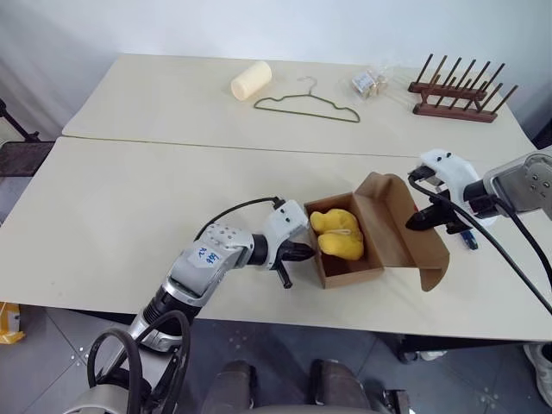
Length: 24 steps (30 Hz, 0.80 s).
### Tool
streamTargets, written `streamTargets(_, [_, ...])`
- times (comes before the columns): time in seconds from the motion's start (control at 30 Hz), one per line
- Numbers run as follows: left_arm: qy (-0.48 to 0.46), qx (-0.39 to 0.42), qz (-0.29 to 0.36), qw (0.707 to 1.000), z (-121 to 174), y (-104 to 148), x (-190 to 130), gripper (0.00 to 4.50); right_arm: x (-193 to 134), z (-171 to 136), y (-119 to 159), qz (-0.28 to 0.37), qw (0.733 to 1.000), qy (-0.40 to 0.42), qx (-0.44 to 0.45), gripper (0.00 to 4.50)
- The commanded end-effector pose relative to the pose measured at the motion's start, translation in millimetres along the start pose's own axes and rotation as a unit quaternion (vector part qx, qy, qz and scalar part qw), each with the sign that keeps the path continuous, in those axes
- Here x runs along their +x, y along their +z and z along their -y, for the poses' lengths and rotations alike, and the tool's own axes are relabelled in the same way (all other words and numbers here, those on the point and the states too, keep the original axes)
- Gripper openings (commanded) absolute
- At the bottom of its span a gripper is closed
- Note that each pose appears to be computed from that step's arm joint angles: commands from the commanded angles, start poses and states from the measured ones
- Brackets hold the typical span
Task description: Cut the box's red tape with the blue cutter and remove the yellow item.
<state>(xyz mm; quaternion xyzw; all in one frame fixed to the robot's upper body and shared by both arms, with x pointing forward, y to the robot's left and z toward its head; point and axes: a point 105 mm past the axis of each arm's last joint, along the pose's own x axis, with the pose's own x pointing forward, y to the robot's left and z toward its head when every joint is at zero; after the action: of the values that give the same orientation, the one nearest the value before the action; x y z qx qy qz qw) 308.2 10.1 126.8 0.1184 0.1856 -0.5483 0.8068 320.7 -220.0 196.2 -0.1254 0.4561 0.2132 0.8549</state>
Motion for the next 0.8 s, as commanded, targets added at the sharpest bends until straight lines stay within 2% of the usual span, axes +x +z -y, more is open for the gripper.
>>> streamTargets(0.03, [0.005, 0.016, 0.041, 0.999, -2.4, 23.5, -11.8, 0.38, -5.4, -6.5, 4.2, 0.026, 1.0, 0.01, -0.01, 0.0])
streamTargets(0.07, [0.007, 0.016, 0.038, 0.999, -5.4, 22.0, -17.3, 0.63, -5.3, -3.1, 3.8, 0.035, 0.999, 0.005, -0.001, 0.44])
streamTargets(0.1, [0.009, 0.017, 0.035, 0.999, -7.4, 20.7, -21.2, 0.87, -5.1, -0.7, 3.6, 0.042, 0.999, 0.001, 0.006, 0.65])
streamTargets(0.2, [0.036, 0.025, 0.034, 0.998, -26.9, 14.7, -46.8, 1.77, -11.8, -7.9, 1.1, 0.083, 0.994, 0.071, -0.012, 1.64])
streamTargets(0.27, [0.048, 0.026, 0.034, 0.998, -37.8, 10.1, -66.0, 2.39, -20.2, -1.1, -0.1, 0.124, 0.987, 0.089, -0.053, 2.3])
streamTargets(0.33, [0.051, 0.027, 0.045, 0.997, -46.7, 3.2, -93.3, 2.98, -34.2, 11.8, 6.5, 0.205, 0.967, 0.1, -0.11, 2.96])
streamTargets(0.37, [0.059, 0.026, 0.066, 0.996, -51.7, 0.3, -109.8, 3.32, -49.2, 9.9, 17.7, 0.288, 0.938, 0.126, -0.148, 3.34])
streamTargets(0.47, [0.108, 0.044, 0.065, 0.991, -63.5, -28.1, -158.6, 4.26, -62.1, 28.8, 6.0, 0.359, 0.901, 0.124, -0.21, 4.42])
streamTargets(0.5, [0.126, 0.041, 0.068, 0.989, -65.0, -37.0, -172.6, 4.46, -60.6, 30.7, -0.4, 0.361, 0.892, 0.136, -0.234, 4.5])
streamTargets(0.57, [0.152, 0.037, 0.076, 0.985, -65.4, -49.5, -192.1, 4.46, -58.2, 35.0, 0.4, 0.383, 0.88, 0.129, -0.252, 4.5])
streamTargets(0.63, [0.178, 0.053, 0.063, 0.98, -60.7, -62.7, -209.4, 4.46, -65.6, 35.3, 14.6, 0.446, 0.851, 0.134, -0.243, 4.5])
streamTargets(0.7, [0.18, 0.06, 0.068, 0.979, -48.4, -74.2, -225.8, 4.46, -74.7, 21.0, 23.6, 0.493, 0.814, 0.167, -0.258, 4.5])
streamTargets(0.8, [0.194, 0.015, 0.087, 0.977, -35.5, -95.8, -254.2, 4.46, -74.5, -9.2, 18.5, 0.491, 0.78, 0.2, -0.333, 4.5])
